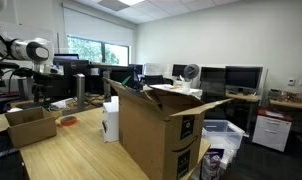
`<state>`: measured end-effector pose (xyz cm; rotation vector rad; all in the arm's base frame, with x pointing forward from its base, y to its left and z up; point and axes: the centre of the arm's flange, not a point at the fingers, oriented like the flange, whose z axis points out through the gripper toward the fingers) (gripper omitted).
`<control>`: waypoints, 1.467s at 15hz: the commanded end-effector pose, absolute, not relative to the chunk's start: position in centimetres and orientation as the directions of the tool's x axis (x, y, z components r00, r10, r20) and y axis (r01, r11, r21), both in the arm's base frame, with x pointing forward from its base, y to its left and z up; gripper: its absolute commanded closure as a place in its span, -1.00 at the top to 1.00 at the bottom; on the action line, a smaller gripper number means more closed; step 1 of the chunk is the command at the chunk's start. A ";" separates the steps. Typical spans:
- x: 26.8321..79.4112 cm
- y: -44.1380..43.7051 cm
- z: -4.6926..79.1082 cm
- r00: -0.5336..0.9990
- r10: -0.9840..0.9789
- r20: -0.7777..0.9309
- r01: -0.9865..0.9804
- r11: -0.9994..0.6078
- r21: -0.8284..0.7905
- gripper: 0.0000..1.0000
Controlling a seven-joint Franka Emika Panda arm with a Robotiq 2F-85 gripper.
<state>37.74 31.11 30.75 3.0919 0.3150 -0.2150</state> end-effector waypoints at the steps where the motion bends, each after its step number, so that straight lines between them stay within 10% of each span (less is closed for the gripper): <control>1: 36.3 30.2 31.4 0.974 0.163 -0.156 0.167 -0.986 0.015 1.00; 22: 36.6 30.9 31.7 0.968 0.200 -0.152 0.207 -0.978 0.025 1.00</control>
